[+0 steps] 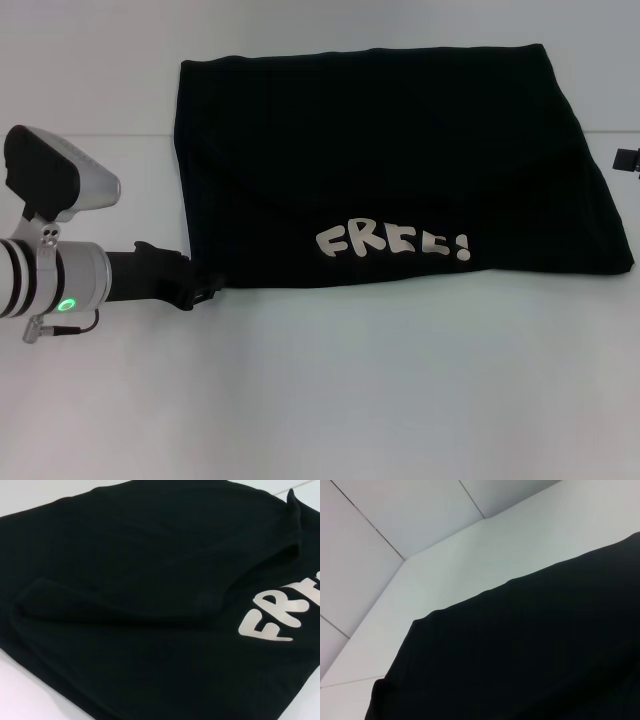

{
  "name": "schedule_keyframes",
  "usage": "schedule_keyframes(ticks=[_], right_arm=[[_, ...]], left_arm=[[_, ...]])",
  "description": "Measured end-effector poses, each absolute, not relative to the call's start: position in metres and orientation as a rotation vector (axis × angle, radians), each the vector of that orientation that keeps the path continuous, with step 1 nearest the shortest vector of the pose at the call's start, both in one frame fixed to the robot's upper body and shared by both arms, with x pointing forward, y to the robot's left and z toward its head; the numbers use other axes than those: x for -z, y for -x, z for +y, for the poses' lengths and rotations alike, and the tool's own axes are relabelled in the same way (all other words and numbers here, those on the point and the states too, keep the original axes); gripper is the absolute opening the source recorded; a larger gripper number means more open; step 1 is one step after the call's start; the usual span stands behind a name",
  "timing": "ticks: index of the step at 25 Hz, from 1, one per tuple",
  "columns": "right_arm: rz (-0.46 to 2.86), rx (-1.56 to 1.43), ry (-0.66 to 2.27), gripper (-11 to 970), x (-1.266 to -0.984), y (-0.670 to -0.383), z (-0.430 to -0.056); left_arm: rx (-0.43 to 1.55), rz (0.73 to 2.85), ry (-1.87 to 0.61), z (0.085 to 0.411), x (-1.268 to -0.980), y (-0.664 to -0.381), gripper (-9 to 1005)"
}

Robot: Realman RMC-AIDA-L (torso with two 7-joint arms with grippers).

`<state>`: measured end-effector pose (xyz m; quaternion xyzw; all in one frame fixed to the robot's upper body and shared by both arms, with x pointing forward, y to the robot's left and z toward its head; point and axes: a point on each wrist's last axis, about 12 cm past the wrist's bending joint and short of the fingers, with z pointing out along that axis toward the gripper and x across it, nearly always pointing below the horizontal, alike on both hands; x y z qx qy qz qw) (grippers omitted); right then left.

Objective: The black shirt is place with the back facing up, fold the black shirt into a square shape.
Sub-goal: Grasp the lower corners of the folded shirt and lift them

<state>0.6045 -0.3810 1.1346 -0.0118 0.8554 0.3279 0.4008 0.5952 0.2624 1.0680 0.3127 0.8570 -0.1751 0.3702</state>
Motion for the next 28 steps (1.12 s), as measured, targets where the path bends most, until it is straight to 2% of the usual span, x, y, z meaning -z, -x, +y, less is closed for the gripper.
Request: schedule_keyframes(ticks=[5,14,21,25,28], right_arm=[[2.173,-0.825,0.036,656,-1.133,-0.604,-0.381],[2.313,-0.761,0.008,658,-1.123,-0.598,-0.389],[2.414,-0.680,0.019,648,-1.101,-0.603,-0.373],[2.437,-0.638,0.014,643,-1.090,-0.606,-0.366],[2.436,-0.623,0.017,590,-1.088,-0.609,-0.362]], left_arm=[[0.436,2.200,-0.801,0.263,-1.068,-0.597,281],[0.431,2.182,-0.807,0.268,-1.079,-0.598,117],[0.427,2.176,-0.810,0.270,-1.081,-0.597,6],[0.425,2.175,-0.813,0.270,-1.082,-0.598,7],[0.424,2.174,-0.816,0.269,-1.083,-0.599,7]])
